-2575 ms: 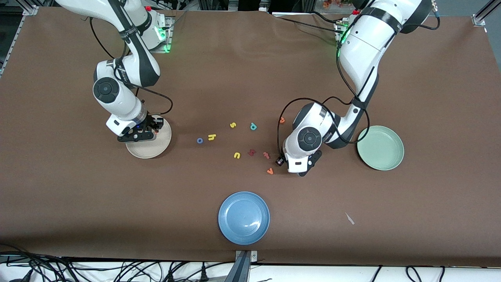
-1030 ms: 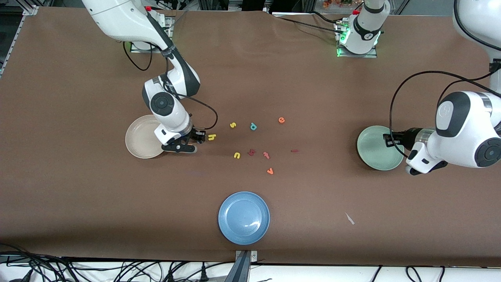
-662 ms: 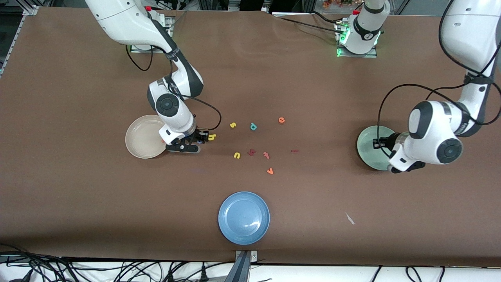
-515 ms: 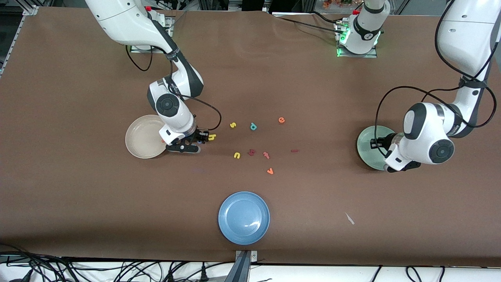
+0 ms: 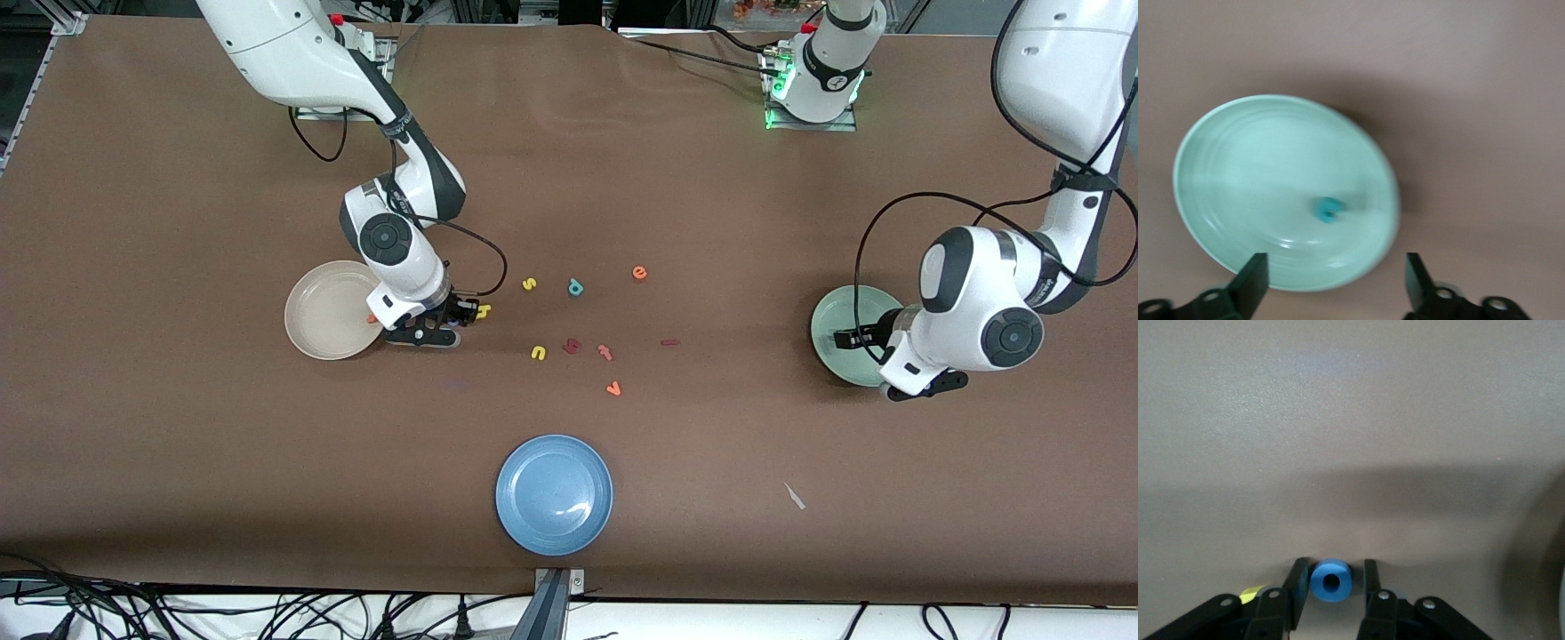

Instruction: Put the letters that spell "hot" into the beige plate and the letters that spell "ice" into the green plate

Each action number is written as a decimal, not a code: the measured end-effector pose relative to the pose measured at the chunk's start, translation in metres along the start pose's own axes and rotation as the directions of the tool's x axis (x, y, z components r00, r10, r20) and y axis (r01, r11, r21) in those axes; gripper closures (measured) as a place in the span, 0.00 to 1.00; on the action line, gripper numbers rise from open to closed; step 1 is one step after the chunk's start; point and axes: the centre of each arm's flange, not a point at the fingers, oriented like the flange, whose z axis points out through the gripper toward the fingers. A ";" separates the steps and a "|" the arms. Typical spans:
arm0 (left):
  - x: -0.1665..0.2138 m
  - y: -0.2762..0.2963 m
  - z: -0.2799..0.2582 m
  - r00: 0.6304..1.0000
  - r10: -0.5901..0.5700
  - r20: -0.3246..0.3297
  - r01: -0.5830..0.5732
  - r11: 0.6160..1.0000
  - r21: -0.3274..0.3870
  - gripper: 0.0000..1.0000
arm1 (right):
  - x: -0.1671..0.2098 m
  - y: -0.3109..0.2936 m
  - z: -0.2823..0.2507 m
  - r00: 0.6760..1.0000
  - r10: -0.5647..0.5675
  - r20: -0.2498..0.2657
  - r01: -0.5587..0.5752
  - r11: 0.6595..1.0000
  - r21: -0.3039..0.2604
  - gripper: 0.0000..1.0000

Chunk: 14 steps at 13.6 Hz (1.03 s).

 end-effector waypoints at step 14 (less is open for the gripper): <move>-0.079 0.226 0.060 0.831 -0.555 0.032 0.549 0.810 -0.204 0.00 | 0.038 0.068 -0.073 0.989 -0.133 0.069 0.138 0.988 -0.070 0.72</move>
